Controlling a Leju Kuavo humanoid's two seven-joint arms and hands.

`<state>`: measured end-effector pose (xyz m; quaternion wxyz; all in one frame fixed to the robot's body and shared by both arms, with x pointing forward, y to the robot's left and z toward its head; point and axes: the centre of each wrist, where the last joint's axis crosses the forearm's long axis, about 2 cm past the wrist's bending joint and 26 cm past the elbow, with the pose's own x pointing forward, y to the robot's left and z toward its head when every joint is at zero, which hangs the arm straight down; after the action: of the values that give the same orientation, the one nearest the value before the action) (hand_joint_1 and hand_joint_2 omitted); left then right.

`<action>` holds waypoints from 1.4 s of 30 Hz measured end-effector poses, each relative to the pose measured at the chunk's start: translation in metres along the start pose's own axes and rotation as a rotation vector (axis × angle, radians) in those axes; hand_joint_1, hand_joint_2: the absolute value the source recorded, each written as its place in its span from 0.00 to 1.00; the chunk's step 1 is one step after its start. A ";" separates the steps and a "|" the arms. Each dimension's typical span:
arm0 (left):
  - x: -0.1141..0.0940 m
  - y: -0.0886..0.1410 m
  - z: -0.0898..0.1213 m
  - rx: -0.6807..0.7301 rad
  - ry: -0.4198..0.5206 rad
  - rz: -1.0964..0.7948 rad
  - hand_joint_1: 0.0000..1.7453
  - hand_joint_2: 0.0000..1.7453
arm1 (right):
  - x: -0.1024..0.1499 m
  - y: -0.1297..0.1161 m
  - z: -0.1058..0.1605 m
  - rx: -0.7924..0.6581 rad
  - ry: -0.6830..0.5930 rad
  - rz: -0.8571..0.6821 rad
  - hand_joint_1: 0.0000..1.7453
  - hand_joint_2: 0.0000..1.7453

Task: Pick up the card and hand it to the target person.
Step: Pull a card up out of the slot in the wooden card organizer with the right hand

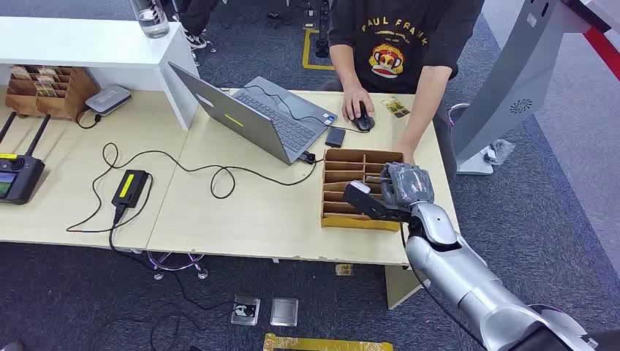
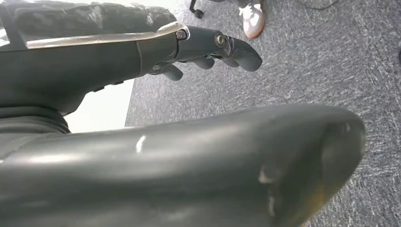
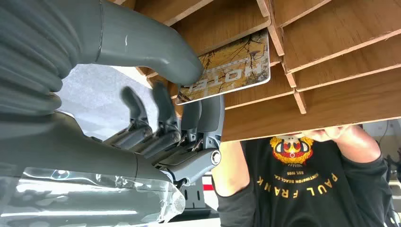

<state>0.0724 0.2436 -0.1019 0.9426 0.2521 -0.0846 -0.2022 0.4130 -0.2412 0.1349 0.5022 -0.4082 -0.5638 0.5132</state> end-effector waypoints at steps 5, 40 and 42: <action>0.000 0.000 0.000 -0.001 0.001 0.000 0.00 0.00 | 0.000 0.000 0.000 -0.007 -0.002 -0.002 1.00 1.00; 0.000 0.000 0.000 0.006 -0.027 -0.021 0.00 0.00 | 0.035 -0.071 0.011 -0.339 -0.151 -0.065 0.99 1.00; 0.000 0.000 0.000 0.005 -0.037 -0.034 0.00 0.00 | 0.038 -0.071 0.000 -0.315 -0.149 -0.053 0.99 1.00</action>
<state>0.0726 0.2439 -0.1020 0.9366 0.2521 -0.0982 -0.2225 0.4107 -0.2138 0.2109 0.4021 -0.4275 -0.6836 0.4339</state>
